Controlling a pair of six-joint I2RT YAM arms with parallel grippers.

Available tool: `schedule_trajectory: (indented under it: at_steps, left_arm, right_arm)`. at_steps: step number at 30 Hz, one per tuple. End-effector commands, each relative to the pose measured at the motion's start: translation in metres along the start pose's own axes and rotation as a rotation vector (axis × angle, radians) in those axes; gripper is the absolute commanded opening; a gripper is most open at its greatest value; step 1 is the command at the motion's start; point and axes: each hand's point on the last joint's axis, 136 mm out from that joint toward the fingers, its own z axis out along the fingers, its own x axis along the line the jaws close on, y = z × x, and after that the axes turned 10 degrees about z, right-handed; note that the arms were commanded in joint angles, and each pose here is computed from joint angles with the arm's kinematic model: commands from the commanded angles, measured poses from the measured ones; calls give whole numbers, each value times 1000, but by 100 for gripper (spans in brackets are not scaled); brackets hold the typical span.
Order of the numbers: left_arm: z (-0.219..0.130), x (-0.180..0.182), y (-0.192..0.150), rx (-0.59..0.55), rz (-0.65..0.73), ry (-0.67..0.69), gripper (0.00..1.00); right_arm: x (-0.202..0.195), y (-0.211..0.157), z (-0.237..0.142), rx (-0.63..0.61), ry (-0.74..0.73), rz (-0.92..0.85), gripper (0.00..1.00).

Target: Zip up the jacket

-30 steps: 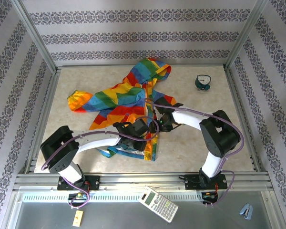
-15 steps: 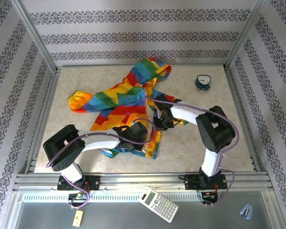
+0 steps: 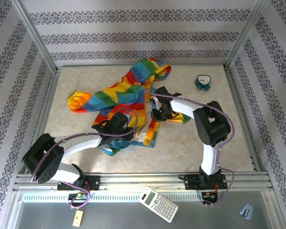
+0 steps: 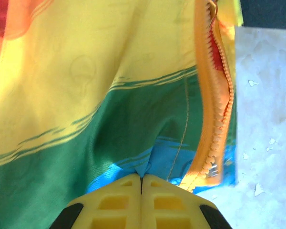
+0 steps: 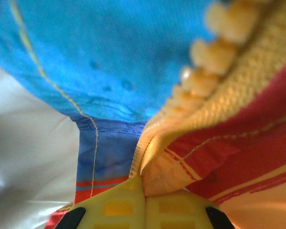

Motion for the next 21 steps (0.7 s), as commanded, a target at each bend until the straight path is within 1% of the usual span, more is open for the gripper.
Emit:
schedule_trajectory:
  at_steps: [1, 2, 3, 4, 6, 8, 13, 17, 21]
  left_arm:
    - [-3, -4, 1, -26, -37, -70, 0]
    - [-3, -5, 1, -29, -46, -85, 0]
    - [-3, -6, 1, -29, -57, -99, 0]
    - [-3, -7, 1, -30, -67, -111, 0]
    - [-3, -9, 0, -34, -85, -131, 0]
    - [-4, -11, 1, -48, -106, -152, 0]
    - [-9, -15, 9, -92, -158, -210, 0]
    - [-13, -18, 14, -117, -176, -246, 0]
    - [-17, -20, 18, -129, -196, -277, 0]
  right_arm:
    - [-1, 18, -12, -82, -14, -46, 2]
    - [1, 17, -15, -85, -6, -48, 4]
    - [3, 16, -19, -90, 4, -49, 9]
    - [8, 15, -26, -103, 19, -51, 17]
    - [18, 12, -41, -124, 65, -47, 28]
    - [29, 8, -59, -149, 124, -29, 34]
    - [58, -13, -92, -152, 273, 27, 39]
    - [86, -36, -99, -109, 385, 45, 42]
    - [113, -54, -99, -56, 511, 76, 50]
